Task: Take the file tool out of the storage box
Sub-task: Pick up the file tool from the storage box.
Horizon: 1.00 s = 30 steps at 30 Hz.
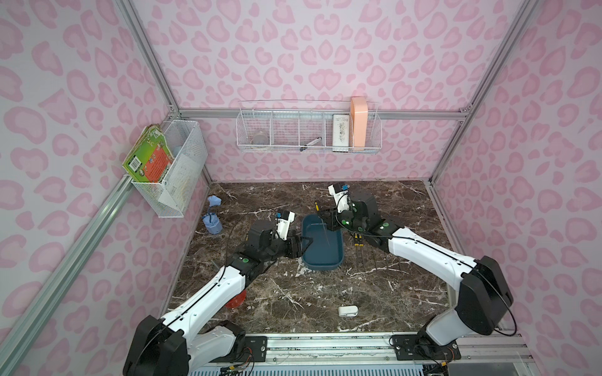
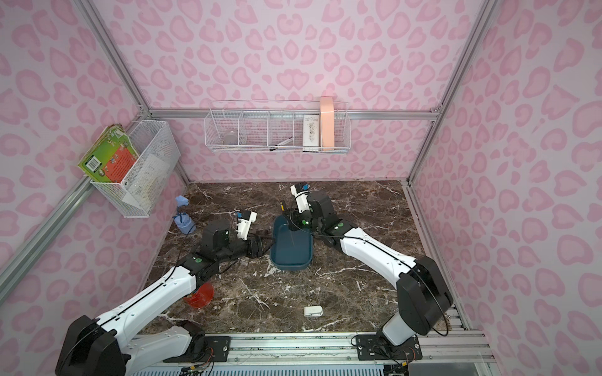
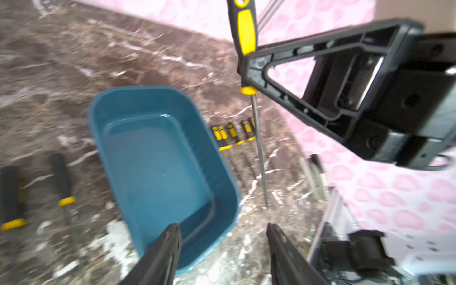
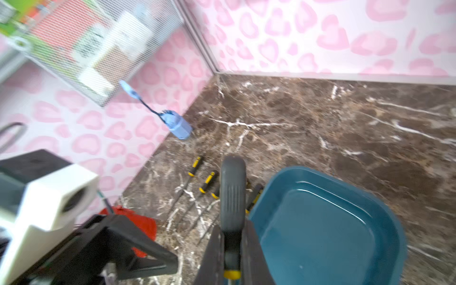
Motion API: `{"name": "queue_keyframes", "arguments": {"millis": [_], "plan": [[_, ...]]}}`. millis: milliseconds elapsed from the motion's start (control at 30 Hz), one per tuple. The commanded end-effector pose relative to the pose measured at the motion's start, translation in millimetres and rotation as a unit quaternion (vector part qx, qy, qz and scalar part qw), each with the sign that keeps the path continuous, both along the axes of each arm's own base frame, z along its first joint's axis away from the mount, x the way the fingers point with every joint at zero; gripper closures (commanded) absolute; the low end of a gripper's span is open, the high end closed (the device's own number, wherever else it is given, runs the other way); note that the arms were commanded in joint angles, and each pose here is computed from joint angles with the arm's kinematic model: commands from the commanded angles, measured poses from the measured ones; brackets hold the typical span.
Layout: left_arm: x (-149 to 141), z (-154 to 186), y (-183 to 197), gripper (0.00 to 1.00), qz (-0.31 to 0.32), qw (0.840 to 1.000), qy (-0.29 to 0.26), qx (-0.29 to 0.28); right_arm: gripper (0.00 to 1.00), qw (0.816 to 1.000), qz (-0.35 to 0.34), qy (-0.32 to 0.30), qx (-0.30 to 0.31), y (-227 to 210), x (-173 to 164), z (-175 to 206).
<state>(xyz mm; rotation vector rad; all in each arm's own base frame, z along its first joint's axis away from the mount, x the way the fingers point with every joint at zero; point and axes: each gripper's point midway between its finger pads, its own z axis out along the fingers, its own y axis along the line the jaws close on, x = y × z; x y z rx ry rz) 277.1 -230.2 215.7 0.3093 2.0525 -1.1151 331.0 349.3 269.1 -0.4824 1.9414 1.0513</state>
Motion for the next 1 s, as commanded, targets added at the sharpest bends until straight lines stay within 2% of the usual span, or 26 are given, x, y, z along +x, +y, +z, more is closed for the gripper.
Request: {"name": "queue_keyframes", "arguments": {"millis": [0, 233, 400, 500, 700, 800, 833, 867, 967], "plan": [[-19.9, 43.7, -11.7, 0.38, -0.051, 0.993, -0.055, -0.092, 1.0, 0.989, 0.059, -0.051, 0.126, 8.6, -30.0, 62.4], [-46.7, 54.6, -27.3, 0.4, -0.112, 0.982, -0.062, -0.142, 1.0, 0.977, 0.084, -0.08, 0.181, 15.2, -66.9, 88.5], [-53.0, 53.5, -31.6, 0.45, -0.122, 0.981, -0.059, -0.139, 1.0, 0.973, 0.091, -0.08, 0.195, 16.0, -73.8, 94.2], [-53.8, 56.6, -31.7, 0.56, -0.12, 0.981, -0.06, -0.141, 1.0, 0.973, 0.081, -0.087, 0.196, 15.3, -73.2, 94.7], [-55.8, 54.5, -37.8, 0.66, -0.138, 0.979, -0.048, -0.145, 1.0, 0.973, 0.074, -0.093, 0.199, 19.6, -66.0, 102.2], [-55.7, 52.9, -38.4, 0.8, -0.139, 0.979, -0.045, -0.144, 1.0, 0.975, 0.077, -0.086, 0.192, 22.5, -64.9, 95.4], [-54.6, 51.3, -37.3, 0.88, -0.133, 0.98, -0.046, -0.142, 1.0, 0.975, 0.074, -0.086, 0.193, 21.3, -64.9, 94.2], [-53.4, 49.1, -36.1, 0.99, -0.127, 0.981, -0.044, -0.138, 0.99, 0.975, 0.072, -0.087, 0.193, 20.2, -64.6, 93.5], [-52.0, 44.7, -32.8, 1.0, -0.115, 0.985, -0.039, -0.122, 0.92, 0.977, 0.068, -0.084, 0.183, 21.4, -62.4, 86.0]]}}
